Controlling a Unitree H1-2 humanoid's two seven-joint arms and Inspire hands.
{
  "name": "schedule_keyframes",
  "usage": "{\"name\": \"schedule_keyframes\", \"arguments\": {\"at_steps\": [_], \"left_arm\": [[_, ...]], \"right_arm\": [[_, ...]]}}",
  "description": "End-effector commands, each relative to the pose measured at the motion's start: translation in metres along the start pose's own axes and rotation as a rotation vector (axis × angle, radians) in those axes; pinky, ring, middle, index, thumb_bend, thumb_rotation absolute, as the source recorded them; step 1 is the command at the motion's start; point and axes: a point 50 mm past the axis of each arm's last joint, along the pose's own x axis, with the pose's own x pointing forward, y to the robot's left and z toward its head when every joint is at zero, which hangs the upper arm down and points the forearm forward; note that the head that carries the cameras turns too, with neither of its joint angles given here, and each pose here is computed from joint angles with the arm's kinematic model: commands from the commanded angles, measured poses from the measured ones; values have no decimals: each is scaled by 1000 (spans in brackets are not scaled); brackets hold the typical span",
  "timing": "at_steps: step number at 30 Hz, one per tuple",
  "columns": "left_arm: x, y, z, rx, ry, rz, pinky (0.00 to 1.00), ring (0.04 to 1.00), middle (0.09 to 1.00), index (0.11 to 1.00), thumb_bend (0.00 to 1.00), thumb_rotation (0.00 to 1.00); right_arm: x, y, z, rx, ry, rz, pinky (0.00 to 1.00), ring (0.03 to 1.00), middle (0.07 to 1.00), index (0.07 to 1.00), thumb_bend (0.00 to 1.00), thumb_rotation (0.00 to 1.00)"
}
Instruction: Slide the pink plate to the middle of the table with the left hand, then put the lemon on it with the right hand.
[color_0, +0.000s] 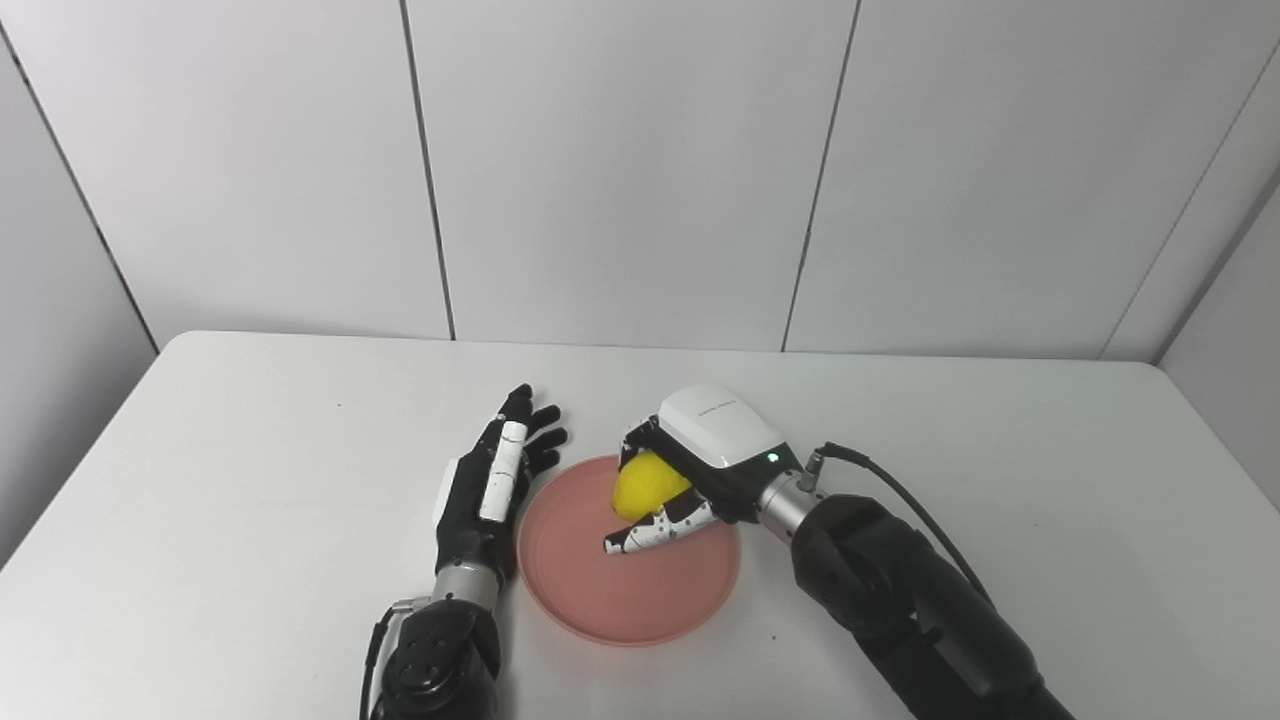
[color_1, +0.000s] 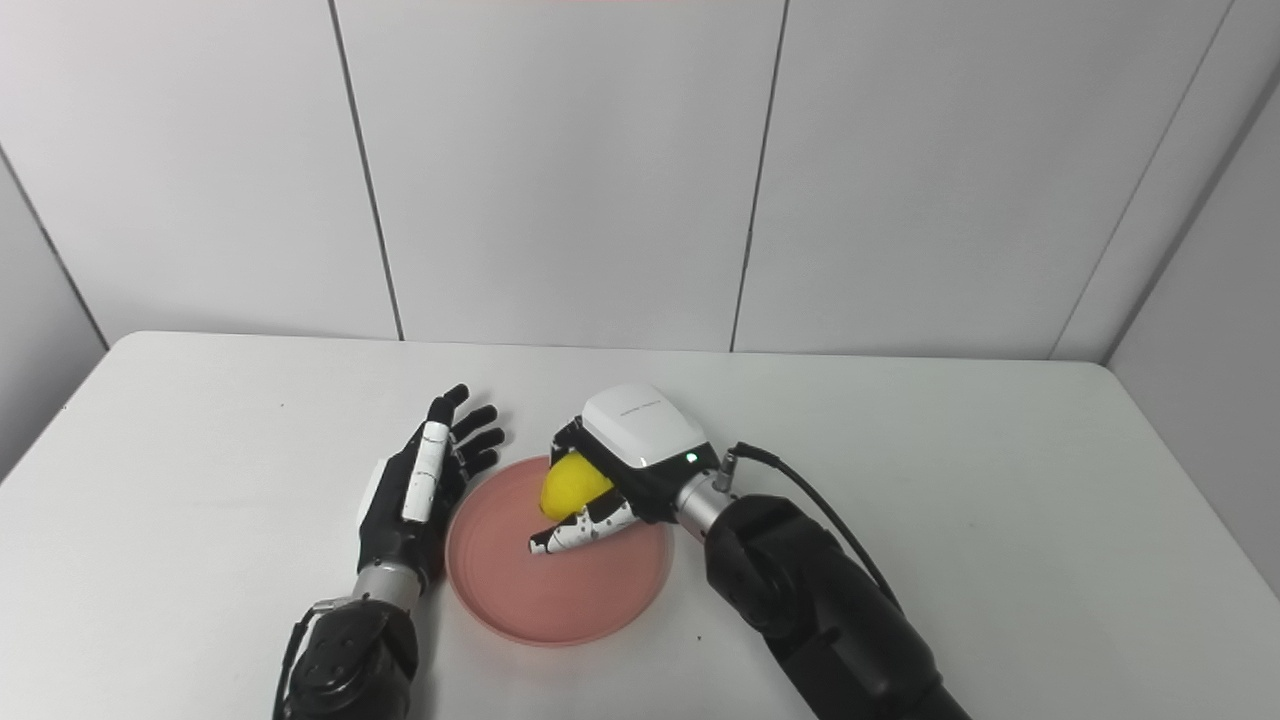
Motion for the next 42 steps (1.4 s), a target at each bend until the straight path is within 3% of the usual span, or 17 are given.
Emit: {"name": "schedule_keyframes", "arguments": {"at_steps": [1, 10, 24, 35, 39, 42], "left_arm": [[-3, 2, -11, -11, 52, 19, 829, 795, 817, 875, 877, 824], [1, 5, -10, -8, 54, 29, 856, 803, 820, 891, 879, 830], [2, 4, -8, -17, 54, 28, 842, 800, 822, 890, 876, 825], [2, 5, -10, -10, 59, 26, 838, 808, 826, 892, 865, 831], [2, 5, -10, -15, 64, 26, 840, 814, 827, 891, 872, 832], [2, 5, -10, -19, 64, 27, 831, 812, 822, 887, 871, 827]], "right_arm": [[12, -29, 6, -34, -72, -84, 237, 302, 369, 441, 550, 553], [16, -15, -2, 11, -57, -45, 186, 242, 311, 374, 543, 502], [17, 0, 0, 6, -81, -15, 295, 367, 436, 505, 545, 570], [18, -2, 1, 7, -78, -14, 259, 328, 406, 491, 543, 551], [17, -6, 1, 3, -79, -23, 211, 278, 359, 436, 586, 588], [16, -8, 1, 14, -80, -31, 222, 291, 377, 424, 684, 648]]}}
